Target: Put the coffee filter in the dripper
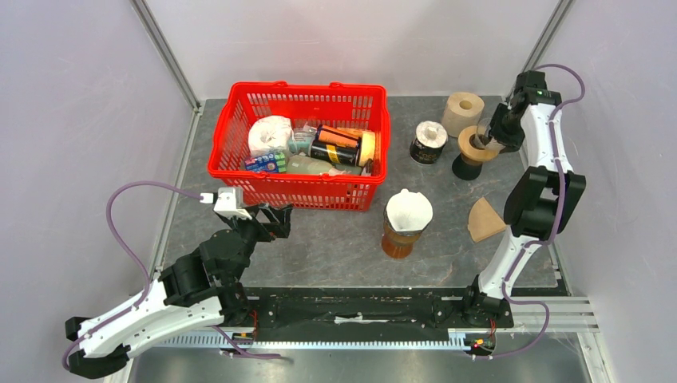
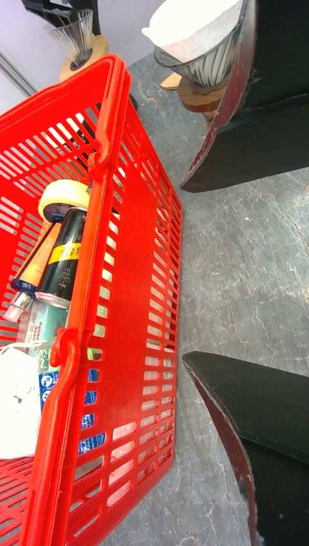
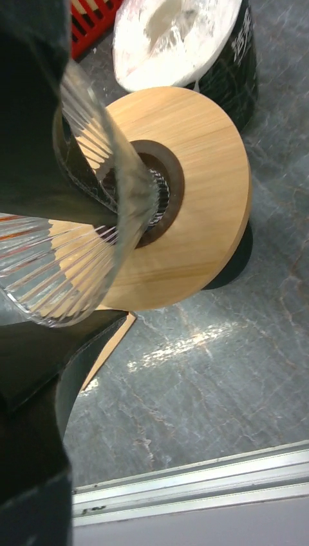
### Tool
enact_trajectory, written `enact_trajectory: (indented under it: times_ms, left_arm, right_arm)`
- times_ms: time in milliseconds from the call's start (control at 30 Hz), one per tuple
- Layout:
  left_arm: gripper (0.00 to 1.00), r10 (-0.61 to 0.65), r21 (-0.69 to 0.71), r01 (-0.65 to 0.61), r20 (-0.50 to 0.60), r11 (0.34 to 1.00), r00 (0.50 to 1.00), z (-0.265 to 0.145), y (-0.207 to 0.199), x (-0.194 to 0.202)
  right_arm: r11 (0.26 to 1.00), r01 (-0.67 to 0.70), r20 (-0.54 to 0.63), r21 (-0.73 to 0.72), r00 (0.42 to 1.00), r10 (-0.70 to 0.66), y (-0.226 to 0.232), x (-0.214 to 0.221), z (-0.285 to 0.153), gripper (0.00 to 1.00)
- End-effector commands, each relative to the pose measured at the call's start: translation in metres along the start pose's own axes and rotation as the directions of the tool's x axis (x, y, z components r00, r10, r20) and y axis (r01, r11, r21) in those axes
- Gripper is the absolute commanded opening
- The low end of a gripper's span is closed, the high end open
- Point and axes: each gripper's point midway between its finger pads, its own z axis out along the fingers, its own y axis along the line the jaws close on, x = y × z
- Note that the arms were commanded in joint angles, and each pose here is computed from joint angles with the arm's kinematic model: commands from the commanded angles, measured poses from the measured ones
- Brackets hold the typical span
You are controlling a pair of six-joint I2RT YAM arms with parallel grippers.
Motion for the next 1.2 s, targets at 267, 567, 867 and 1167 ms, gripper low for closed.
enact_trajectory:
  times_ms: [267,567,867,1167]
  left_arm:
    - [1.00,-0.027,0.061,0.027,-0.001,0.998,1.000,0.003,-0.025,-0.015]
    - [1.00,0.062,0.157,-0.056,-0.032,0.986,0.998,0.025,-0.090,-0.042]
    - [1.00,0.094,0.233,-0.082,-0.038,0.969,0.995,0.050,-0.141,-0.048]
    - [1.00,0.107,0.271,-0.090,-0.048,0.958,0.993,0.068,-0.173,-0.049]
  right_arm:
    - [1.000,0.010,-0.003,0.016,1.000,-0.010,-0.004,0.013,-0.023,0.54]
    - [1.000,-0.012,0.063,0.003,0.998,0.012,-0.003,0.003,-0.044,0.55]
    - [0.994,-0.055,0.060,-0.089,0.996,0.061,0.005,-0.002,-0.044,0.44]
    - [0.980,-0.040,-0.015,-0.196,0.999,0.037,0.023,0.015,-0.036,0.06]
